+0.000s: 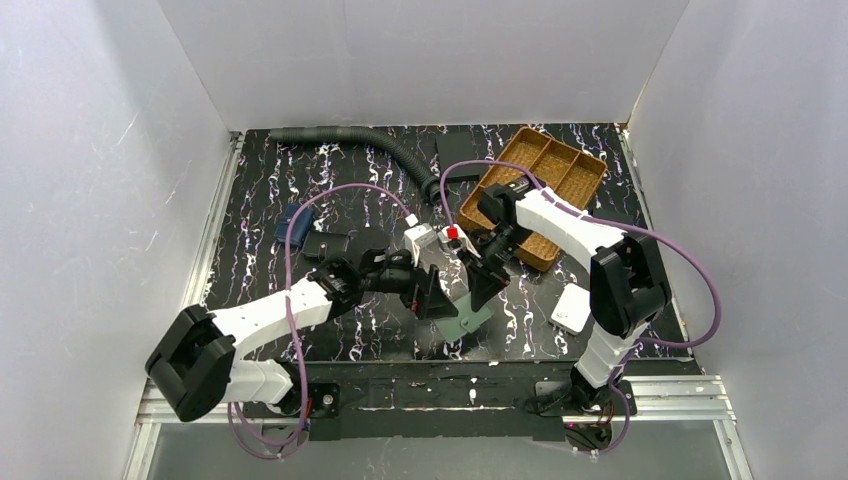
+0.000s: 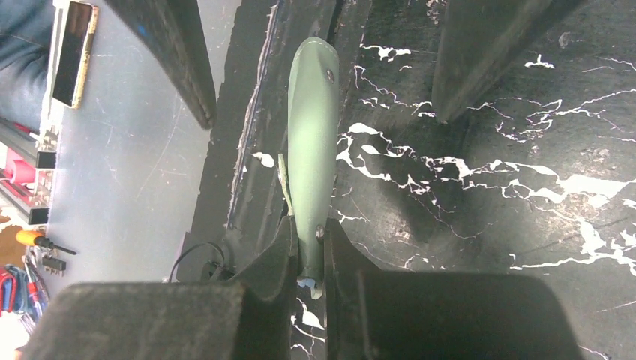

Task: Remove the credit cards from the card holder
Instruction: Pick up the card holder from the center of the board.

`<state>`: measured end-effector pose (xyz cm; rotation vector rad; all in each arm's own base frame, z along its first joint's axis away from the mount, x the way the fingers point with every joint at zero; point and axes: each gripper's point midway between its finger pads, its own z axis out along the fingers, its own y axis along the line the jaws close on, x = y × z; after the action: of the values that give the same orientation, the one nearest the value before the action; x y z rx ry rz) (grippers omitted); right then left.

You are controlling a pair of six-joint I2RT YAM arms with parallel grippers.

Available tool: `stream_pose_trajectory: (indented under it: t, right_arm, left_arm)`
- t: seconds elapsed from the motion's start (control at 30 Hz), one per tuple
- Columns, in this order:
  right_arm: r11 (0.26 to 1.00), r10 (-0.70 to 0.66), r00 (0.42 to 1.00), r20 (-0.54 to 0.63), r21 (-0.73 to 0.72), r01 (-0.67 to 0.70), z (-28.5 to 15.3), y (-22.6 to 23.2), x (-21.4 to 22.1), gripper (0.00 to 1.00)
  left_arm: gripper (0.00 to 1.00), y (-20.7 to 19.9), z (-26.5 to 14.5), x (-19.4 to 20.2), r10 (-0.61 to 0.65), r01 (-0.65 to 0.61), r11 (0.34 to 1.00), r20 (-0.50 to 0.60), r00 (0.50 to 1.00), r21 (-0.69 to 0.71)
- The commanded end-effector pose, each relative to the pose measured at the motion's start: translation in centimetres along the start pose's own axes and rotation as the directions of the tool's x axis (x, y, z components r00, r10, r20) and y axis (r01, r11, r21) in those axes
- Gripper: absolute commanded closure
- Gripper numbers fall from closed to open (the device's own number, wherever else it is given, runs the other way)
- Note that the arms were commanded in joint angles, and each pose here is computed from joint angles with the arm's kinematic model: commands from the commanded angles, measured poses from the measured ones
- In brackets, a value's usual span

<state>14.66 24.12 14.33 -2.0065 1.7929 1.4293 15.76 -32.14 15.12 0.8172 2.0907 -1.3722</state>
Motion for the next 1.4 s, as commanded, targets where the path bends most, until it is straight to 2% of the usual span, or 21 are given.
stream_pose_trajectory:
  t: [0.0,0.1,0.33,0.7,1.07,1.13,1.27,1.37]
  right_arm:
    - [1.000,0.008,0.999,0.046,-0.029,-0.006,-0.2,0.9,-1.6,0.99]
    - [1.000,0.004,0.999,0.054,-0.028,-0.002,-0.2,1.0,-1.8,0.99]
    - [0.999,0.005,0.998,0.061,-0.035,-0.003,-0.1,1.3,-1.7,0.98]
    - [0.999,0.007,0.996,0.094,-0.034,-0.003,-0.3,1.6,-2.2,0.98]
    - [1.000,0.001,0.994,0.110,-0.023,0.002,-0.7,1.7,-2.2,0.98]
    - [1.000,-0.002,0.994,0.111,-0.022,0.004,-0.7,1.7,-2.2,0.98]
    - [1.000,-0.002,0.994,0.109,-0.023,0.004,-0.6,1.8,-2.1,0.98]
    - [1.000,-0.005,0.994,0.107,-0.021,0.007,-0.6,1.8,-2.1,0.97]
  left_arm:
    - [0.02,-1.9,1.2,-1.3,0.032,-0.034,0.995,0.018,0.999,0.097]
    - [0.06,-1.8,1.8,-1.0,0.017,-0.019,0.994,0.013,1.000,0.108]
    - [0.27,-1.5,2.6,-0.1,-0.037,0.038,0.991,-0.007,0.999,0.128]
    - [0.27,-1.7,1.7,0.0,-0.025,0.019,0.992,0.049,0.999,0.121]
    - [0.28,-1.7,1.6,0.4,-0.055,0.048,0.991,0.051,0.997,0.122]
    - [0.31,-1.7,1.7,0.3,-0.057,0.051,0.991,0.052,0.997,0.122]
    - [0.48,-1.9,1.8,-0.1,-0.061,0.054,0.989,0.052,0.997,0.135]
    - [0.49,-2.0,2.0,0.1,-0.070,0.064,0.987,0.037,0.997,0.146]
